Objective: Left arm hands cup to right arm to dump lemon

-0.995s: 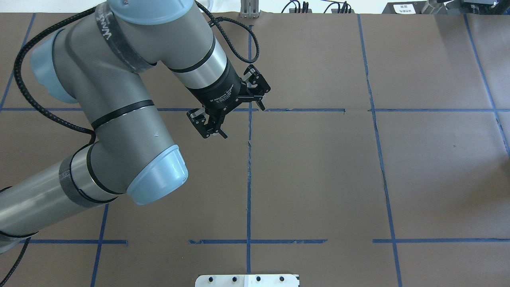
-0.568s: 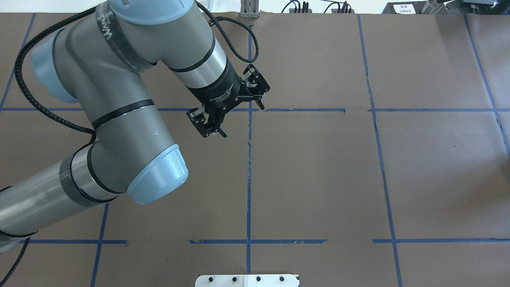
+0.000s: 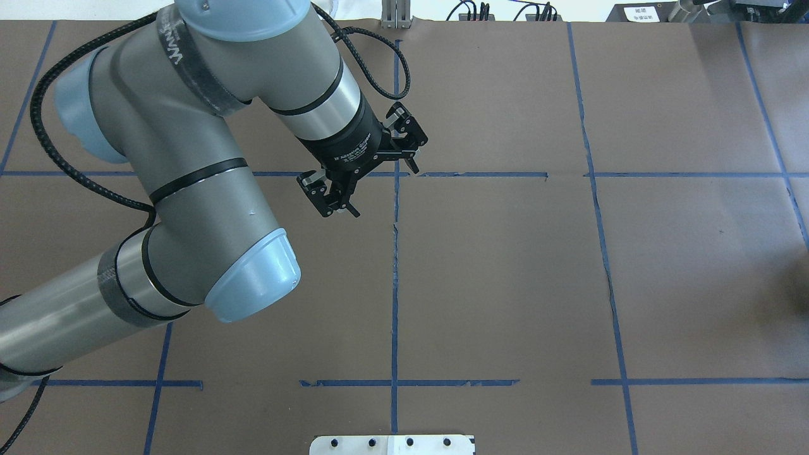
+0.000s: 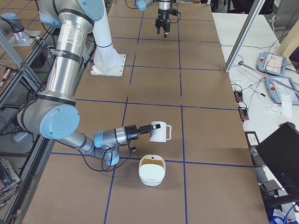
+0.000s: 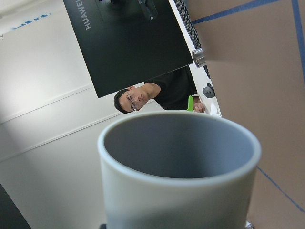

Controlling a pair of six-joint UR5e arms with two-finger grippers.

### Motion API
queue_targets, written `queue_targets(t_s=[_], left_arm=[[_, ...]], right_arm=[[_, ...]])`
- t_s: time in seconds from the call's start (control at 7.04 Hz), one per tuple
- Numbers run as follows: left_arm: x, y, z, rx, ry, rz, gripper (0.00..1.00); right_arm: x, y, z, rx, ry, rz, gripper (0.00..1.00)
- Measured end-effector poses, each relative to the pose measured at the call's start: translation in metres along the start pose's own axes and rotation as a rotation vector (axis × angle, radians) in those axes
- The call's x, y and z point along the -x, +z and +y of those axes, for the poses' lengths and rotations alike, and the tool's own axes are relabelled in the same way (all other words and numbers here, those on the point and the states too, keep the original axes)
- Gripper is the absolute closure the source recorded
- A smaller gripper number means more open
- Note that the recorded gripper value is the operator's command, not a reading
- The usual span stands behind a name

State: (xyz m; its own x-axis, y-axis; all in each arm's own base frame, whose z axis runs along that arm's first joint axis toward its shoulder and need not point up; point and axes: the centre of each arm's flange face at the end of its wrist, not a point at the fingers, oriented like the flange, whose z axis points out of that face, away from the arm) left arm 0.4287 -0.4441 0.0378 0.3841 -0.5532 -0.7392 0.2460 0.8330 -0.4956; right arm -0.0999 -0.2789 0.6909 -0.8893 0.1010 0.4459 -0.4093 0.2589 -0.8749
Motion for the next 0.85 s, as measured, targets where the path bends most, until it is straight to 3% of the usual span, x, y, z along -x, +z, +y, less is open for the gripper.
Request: queue_targets(t_s=[0.28, 0.57, 0.85], left_arm=[[0.0, 0.001, 0.0, 0.0, -0.001, -0.001, 0.0], [0.001, -0.001, 0.0, -0.001, -0.001, 0.001, 0.0], [0.0, -0.001, -0.001, -0.014, 0.001, 0.006, 0.0]], right_arm=[[-0.039, 0.042, 0.037, -0.016, -0.167, 0.015, 0.59], [-0.091, 0.107, 0.103, -0.016, -0.472, 0.008, 0.57], [-0.112, 0.156, 0.175, -0.042, -0.768, 0.041, 0.54]])
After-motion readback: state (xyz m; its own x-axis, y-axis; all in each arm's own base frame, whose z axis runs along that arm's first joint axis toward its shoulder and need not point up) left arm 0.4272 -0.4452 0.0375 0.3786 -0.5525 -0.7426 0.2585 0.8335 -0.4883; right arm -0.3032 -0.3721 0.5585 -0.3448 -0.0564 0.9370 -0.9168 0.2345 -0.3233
